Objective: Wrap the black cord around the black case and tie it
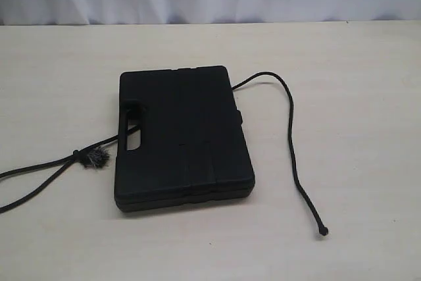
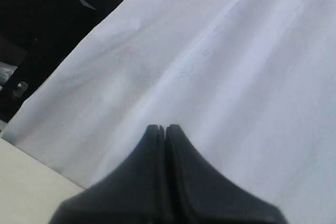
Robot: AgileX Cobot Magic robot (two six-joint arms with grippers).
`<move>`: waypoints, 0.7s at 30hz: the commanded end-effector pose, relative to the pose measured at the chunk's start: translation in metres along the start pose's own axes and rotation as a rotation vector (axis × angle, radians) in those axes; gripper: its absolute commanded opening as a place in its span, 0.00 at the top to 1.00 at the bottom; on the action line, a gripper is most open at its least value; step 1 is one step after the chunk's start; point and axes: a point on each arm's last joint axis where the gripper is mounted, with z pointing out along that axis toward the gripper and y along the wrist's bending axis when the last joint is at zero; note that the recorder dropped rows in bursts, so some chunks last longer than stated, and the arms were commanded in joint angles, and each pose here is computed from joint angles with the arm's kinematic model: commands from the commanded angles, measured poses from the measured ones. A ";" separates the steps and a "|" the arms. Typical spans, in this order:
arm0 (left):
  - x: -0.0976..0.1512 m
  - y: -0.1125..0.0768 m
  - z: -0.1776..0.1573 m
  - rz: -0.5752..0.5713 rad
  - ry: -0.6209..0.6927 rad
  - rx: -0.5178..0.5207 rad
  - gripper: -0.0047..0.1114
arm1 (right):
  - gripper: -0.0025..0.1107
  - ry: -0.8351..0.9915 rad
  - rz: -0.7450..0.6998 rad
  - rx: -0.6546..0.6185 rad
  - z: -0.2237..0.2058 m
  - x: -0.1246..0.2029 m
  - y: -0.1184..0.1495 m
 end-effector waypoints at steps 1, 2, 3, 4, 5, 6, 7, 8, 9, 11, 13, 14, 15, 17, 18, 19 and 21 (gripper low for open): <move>0.003 0.000 0.000 0.078 0.032 0.002 0.96 | 0.94 -0.082 0.267 -0.009 -0.001 -0.007 0.000; 0.005 0.000 0.000 0.115 0.053 0.006 0.96 | 0.94 -0.109 0.362 -0.014 -0.001 -0.009 0.000; 0.007 0.000 -0.001 0.156 0.073 0.013 0.96 | 0.94 -0.135 0.413 -0.014 -0.001 -0.011 -0.001; 0.010 -0.001 -0.001 0.209 0.101 0.023 0.96 | 0.94 -0.168 0.463 -0.011 -0.001 -0.014 -0.002; 0.013 -0.001 -0.001 0.256 0.133 0.033 0.96 | 0.94 -0.201 0.498 -0.006 -0.002 -0.017 -0.004; 0.015 -0.001 -0.002 0.281 0.163 0.041 0.96 | 0.94 -0.235 0.537 0.000 -0.003 -0.019 -0.005; 0.018 -0.001 -0.002 0.295 0.192 0.046 0.96 | 0.94 -0.274 0.608 0.008 -0.004 -0.022 -0.008; 0.020 -0.001 -0.003 0.301 0.218 0.050 0.96 | 0.94 -0.327 0.702 0.020 -0.005 -0.025 -0.011; 0.022 -0.001 -0.003 0.301 0.234 0.051 0.96 | 0.94 -0.366 0.790 0.032 -0.006 -0.027 -0.015; 0.023 -0.001 -0.003 0.301 0.252 0.053 0.96 | 0.94 -0.458 1.007 0.048 -0.009 -0.031 -0.022; 0.023 -0.001 -0.003 0.288 0.252 0.051 0.96 | 0.94 -0.576 1.098 0.022 -0.015 -0.042 -0.027; 0.023 -0.001 -0.003 0.269 0.253 0.049 0.96 | 0.94 -0.670 1.123 -0.026 -0.021 -0.057 -0.029; 0.023 -0.001 -0.003 0.249 0.249 0.046 0.96 | 0.94 -0.750 1.118 -0.100 -0.028 -0.071 -0.028; 0.022 -0.001 -0.003 0.234 0.242 0.044 0.96 | 0.94 -0.893 1.012 -0.277 -0.044 -0.111 -0.022; 0.022 -0.001 -0.003 0.231 0.241 0.043 0.96 | 0.94 -0.905 0.942 -0.329 -0.045 -0.127 -0.018; 0.022 -0.001 -0.003 0.228 0.241 0.043 0.96 | 0.94 -0.911 0.822 -0.386 -0.047 -0.150 -0.013; 0.023 -0.001 -0.003 0.226 0.246 0.043 0.96 | 0.94 -0.827 0.692 -0.419 -0.033 -0.179 -0.006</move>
